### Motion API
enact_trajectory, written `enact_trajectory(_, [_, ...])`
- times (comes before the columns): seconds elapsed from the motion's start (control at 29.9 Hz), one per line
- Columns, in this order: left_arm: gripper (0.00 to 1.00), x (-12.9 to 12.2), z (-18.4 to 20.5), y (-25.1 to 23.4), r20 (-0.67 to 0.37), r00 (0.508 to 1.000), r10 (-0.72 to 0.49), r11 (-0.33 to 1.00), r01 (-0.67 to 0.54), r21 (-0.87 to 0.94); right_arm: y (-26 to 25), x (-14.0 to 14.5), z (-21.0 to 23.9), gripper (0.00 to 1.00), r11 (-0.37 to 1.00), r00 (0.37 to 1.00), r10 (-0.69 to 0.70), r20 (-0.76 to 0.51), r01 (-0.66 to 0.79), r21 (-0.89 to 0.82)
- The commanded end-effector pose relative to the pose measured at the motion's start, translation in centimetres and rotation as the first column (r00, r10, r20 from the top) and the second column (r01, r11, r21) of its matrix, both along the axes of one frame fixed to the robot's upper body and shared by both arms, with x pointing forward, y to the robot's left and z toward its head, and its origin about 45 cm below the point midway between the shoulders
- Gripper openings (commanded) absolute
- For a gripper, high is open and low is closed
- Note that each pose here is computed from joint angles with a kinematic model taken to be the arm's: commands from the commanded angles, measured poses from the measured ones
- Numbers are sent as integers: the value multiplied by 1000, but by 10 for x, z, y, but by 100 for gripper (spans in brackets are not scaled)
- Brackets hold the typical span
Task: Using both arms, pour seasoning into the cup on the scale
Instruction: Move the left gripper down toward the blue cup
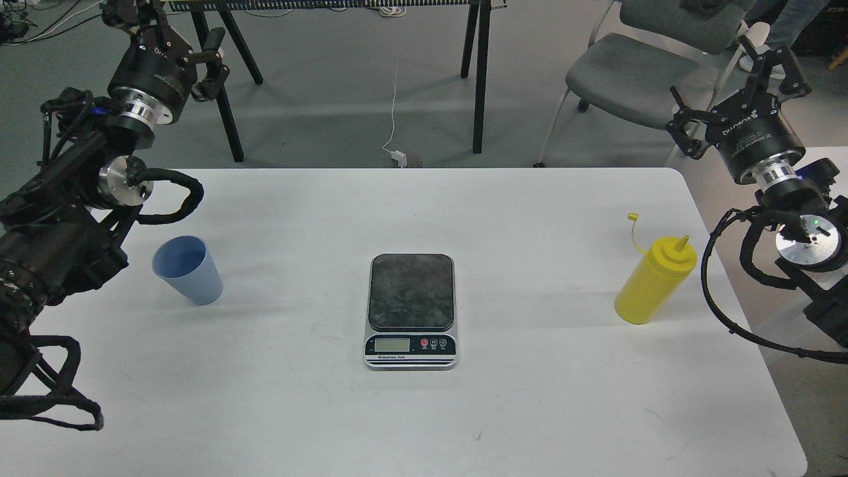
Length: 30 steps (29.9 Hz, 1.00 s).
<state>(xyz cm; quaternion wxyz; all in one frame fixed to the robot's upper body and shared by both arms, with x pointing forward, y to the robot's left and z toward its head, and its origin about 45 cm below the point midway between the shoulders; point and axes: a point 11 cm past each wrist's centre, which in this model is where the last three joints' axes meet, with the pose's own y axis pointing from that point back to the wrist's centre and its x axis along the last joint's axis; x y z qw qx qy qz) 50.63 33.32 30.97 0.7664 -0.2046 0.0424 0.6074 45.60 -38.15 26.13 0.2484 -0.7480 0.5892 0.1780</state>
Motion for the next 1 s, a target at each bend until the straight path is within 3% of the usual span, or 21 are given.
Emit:
enact_trajectory(0.0, [99,-2,10,-7,44,999,-17,1000,17,-6,0,0,0,99,1000,1000,0,-1,0,0])
enact_trajectory(0.2, [99,-1,9,-6,30,999,31,998,-32,56,-1,0,1,99,1000,1000,0,0,0,-2])
enact_trajectory(0.5, [100,-5,12,-5,43,998,-44,999,43,29,-1,0,0,99,1000,1000,2,-2,-2,-4])
enact_trajectory(0.7, [99,-25,-3,-2,-50,981,-185,866,187,465,-1,-1,0,99,1000,1000,3,-3,-3,-5])
enact_trajectory(0.97, [99,-61,15,67,-146,969,-200,521,231,821,0,-1,0,99,1000,1000,7,-3,-7,-7])
